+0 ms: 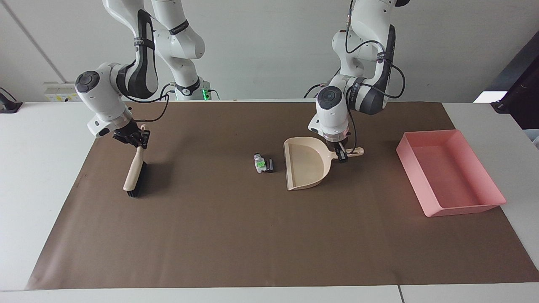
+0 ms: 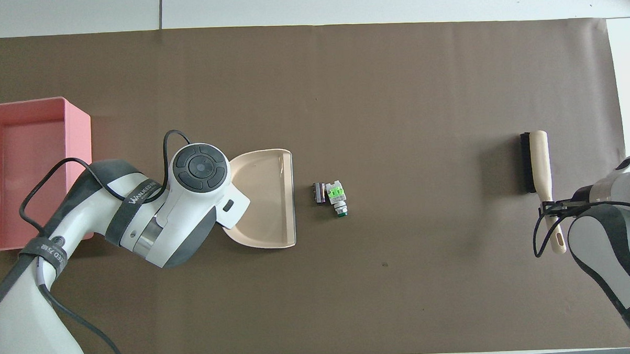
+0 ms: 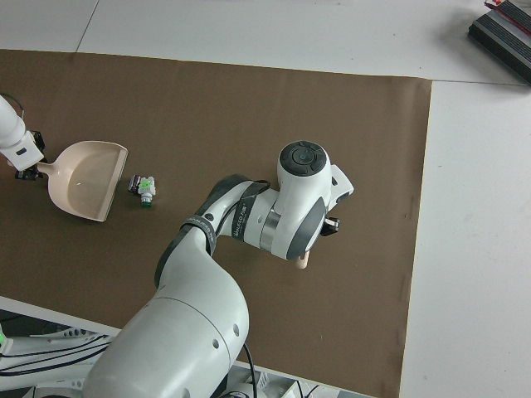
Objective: Clean e-waste and dump in bin
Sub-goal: 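Slide the dustpan toward the component while the right gripper grasps the brush, then sweep the component into the dustpan with the brush in the right gripper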
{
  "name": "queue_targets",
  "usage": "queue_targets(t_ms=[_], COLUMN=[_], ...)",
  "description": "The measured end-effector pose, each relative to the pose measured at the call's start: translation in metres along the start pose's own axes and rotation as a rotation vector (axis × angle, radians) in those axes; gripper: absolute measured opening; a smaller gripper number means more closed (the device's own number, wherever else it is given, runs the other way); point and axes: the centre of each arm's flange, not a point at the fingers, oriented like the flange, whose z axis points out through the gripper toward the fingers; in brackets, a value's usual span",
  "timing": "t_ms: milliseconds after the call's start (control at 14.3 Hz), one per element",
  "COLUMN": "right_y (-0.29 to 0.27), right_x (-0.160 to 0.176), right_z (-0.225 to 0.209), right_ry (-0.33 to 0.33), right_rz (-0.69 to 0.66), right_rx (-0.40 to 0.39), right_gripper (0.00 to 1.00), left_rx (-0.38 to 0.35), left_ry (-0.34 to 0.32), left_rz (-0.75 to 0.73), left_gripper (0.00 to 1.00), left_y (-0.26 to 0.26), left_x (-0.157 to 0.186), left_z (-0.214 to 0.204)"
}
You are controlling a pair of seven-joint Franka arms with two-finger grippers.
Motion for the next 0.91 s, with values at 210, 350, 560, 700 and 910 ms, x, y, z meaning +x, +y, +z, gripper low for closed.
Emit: queue_targets(t_ms=[210, 350, 560, 700, 910], right_y=[-0.004, -0.022, -0.076, -0.125, -0.202], right_x=[0.008, 0.02, 0.031, 0.031, 0.018], right_z=[-0.021, -0.049, -0.081, -0.088, -0.082], right_ry=[-0.027, -0.031, -0.052, -0.061, -0.059], right_rz=[-0.012, -0.047, -0.092, -0.131, -0.141], right_rx=[0.005, 0.001, -0.032, -0.09, -0.134], right_gripper=[0.26, 0.26, 0.26, 0.26, 0.26], left_rx=[0.007, 0.002, -0.027, -0.036, -0.014], left_ry=[-0.007, -0.016, -0.054, -0.071, -0.087], left_rz=[0.008, 0.007, -0.008, -0.021, 0.003], left_gripper=[0.34, 0.34, 0.34, 0.34, 0.34], left_y=[0.002, 0.002, -0.003, -0.008, -0.012], left_x=[0.003, 0.001, -0.006, -0.011, -0.008], left_z=[-0.001, -0.003, -0.016, -0.03, -0.04])
